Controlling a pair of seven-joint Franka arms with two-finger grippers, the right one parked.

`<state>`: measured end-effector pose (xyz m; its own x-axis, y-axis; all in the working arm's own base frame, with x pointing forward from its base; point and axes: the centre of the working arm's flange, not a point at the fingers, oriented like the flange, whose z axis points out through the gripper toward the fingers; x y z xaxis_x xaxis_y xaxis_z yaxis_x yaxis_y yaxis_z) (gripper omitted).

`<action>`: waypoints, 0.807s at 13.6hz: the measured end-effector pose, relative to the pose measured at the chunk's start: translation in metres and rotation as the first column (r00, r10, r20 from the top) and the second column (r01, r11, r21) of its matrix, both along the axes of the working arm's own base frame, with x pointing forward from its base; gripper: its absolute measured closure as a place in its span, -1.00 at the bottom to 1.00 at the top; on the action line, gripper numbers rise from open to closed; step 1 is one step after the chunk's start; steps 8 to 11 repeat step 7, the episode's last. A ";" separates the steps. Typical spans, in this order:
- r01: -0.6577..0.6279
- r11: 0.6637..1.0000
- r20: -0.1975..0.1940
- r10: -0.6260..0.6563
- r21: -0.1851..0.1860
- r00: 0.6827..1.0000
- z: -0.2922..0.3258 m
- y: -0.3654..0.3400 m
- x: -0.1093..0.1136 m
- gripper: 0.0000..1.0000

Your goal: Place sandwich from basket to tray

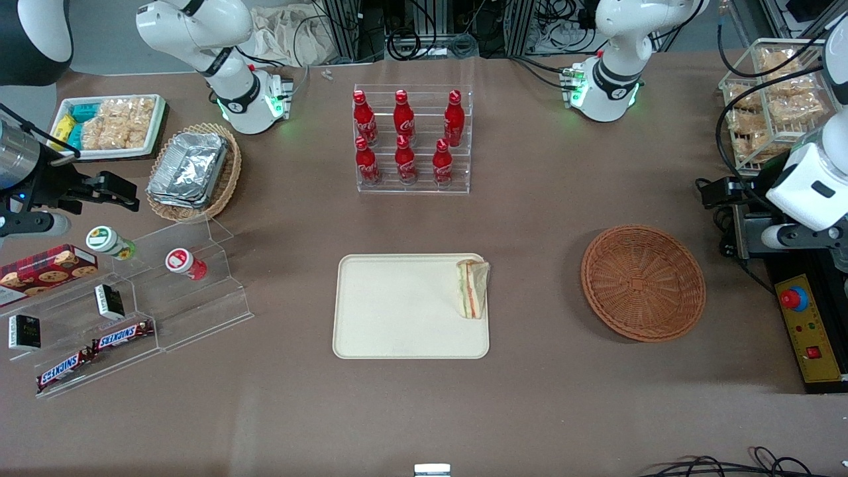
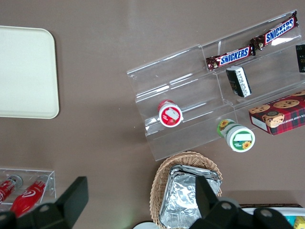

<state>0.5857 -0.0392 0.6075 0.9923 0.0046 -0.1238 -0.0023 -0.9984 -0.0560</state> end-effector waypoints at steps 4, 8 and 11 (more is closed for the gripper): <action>-0.021 1.000 -0.018 0.022 0.014 1.000 0.002 0.011 -0.005 -1.00; -0.042 0.999 -0.024 0.042 0.024 0.999 0.002 0.015 -0.012 -1.00; -0.042 0.999 -0.024 0.042 0.024 0.999 0.002 0.015 -0.012 -1.00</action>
